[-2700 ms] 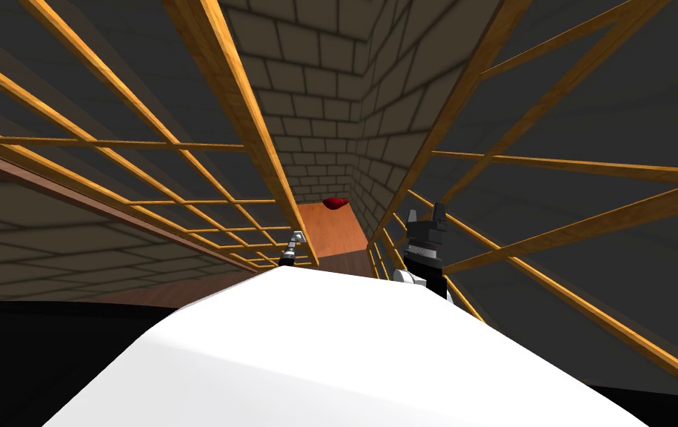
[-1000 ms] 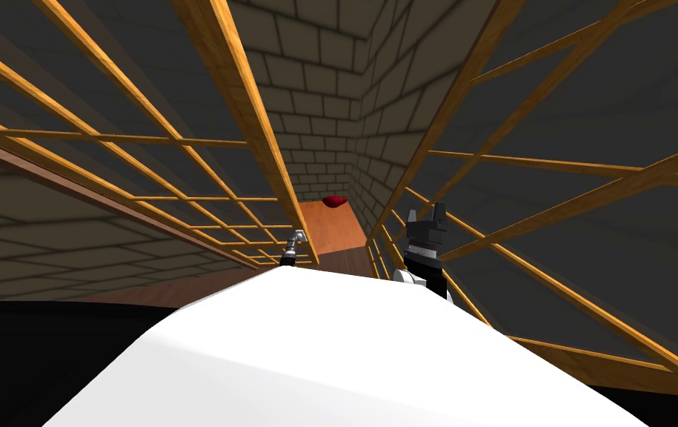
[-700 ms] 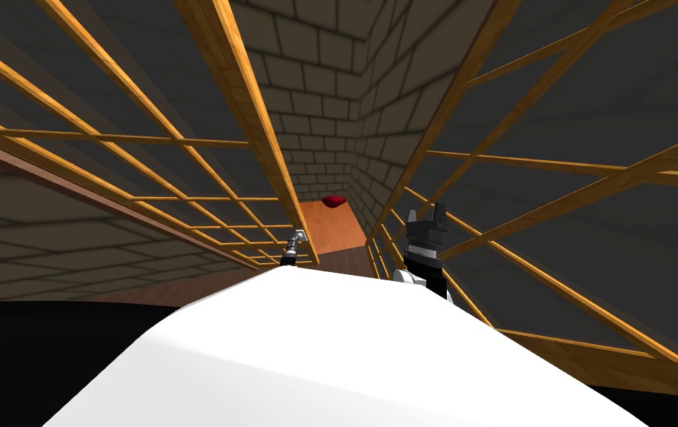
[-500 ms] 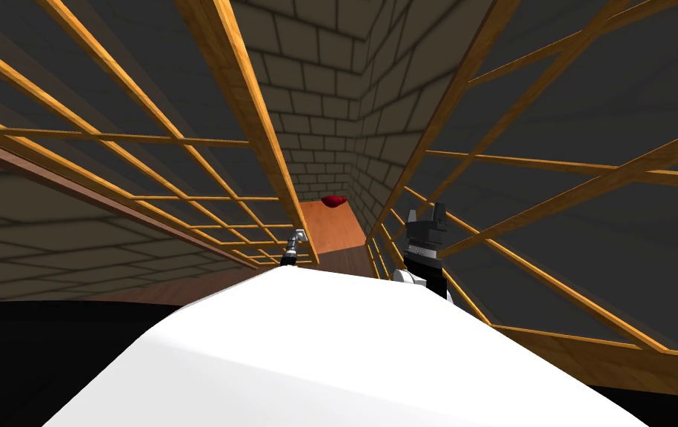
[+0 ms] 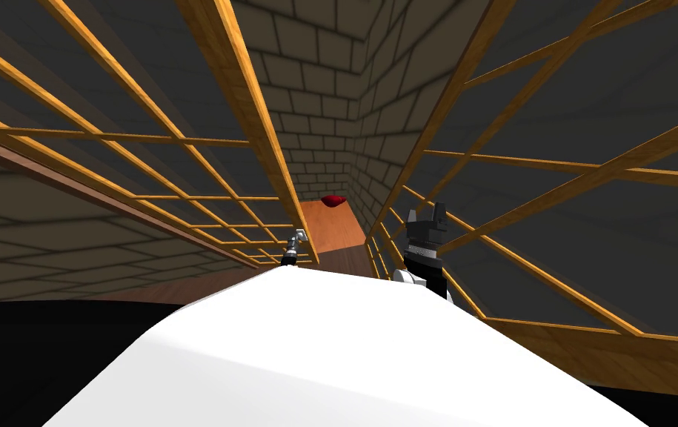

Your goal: Pull the door open

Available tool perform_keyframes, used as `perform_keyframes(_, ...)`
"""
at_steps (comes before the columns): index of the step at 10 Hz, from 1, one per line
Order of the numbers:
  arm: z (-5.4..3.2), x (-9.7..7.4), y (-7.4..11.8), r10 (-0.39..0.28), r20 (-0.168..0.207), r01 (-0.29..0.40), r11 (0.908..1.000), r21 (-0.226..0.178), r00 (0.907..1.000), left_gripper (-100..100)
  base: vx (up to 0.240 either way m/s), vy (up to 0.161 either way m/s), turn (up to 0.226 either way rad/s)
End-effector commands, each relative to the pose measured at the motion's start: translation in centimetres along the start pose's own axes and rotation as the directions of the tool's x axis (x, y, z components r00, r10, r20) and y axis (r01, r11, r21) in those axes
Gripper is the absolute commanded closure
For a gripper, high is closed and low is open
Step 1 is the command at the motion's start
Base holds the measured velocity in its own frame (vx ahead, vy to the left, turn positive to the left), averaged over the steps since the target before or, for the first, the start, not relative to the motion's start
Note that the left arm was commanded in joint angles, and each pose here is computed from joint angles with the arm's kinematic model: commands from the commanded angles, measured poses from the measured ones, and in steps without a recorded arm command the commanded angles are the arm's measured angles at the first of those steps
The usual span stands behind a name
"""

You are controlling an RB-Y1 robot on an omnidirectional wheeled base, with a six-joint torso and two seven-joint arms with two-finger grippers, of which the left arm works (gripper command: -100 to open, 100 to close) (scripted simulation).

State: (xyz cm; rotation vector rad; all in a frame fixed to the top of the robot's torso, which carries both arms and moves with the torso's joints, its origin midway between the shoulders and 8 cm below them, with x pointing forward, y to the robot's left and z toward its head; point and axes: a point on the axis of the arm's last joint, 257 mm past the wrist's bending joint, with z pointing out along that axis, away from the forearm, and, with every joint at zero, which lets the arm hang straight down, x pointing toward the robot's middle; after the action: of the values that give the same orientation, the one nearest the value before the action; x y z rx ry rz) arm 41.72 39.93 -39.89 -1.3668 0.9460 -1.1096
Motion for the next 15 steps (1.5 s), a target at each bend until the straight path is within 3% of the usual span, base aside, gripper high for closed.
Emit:
perform_keyframes(1, 0.29, 3.0, 0.1, -0.028, -0.036, 0.028, 0.9996, -0.002, 0.9989, 100, -0.012, -0.003, 0.015)
perform_keyframes(2, 0.43, 3.2, 0.1, -0.077, -0.036, 0.077, 0.9970, -0.004, 0.9964, 100, -0.025, 0.002, -0.035)
perform_keyframes(5, 0.43, 3.2, 0.1, -0.077, -0.036, 0.077, 0.9970, -0.004, 0.9964, 100, -0.016, 0.004, 0.002)
perform_keyframes(6, 0.37, 0.5, 0.0, -0.107, 0.007, 0.107, 0.9943, -0.002, 0.9943, -100, -0.033, 0.038, 0.019)
perform_keyframes(8, 0.45, 0.6, 0.0, -0.166, 0.012, 0.166, 0.9861, 0.000, 0.9860, -100, -0.057, 0.023, -0.030)
perform_keyframes(11, 0.64, 0.7, -0.1, -0.279, 0.021, 0.279, 0.9602, 0.007, 0.9600, -100, -0.073, -0.029, -0.094)
perform_keyframes(12, 0.64, 0.7, -0.1, -0.287, 0.021, 0.287, 0.9580, 0.008, 0.9578, -100, -0.046, -0.008, -0.009)
perform_keyframes(14, 0.78, 0.9, -0.1, -0.367, 0.027, 0.367, 0.9302, 0.014, 0.9298, -100, -0.064, 0.009, -0.061)
perform_keyframes(15, 0.78, 0.9, -0.1, -0.379, 0.027, 0.379, 0.9255, 0.014, 0.9251, -100, -0.057, 0.016, -0.027)
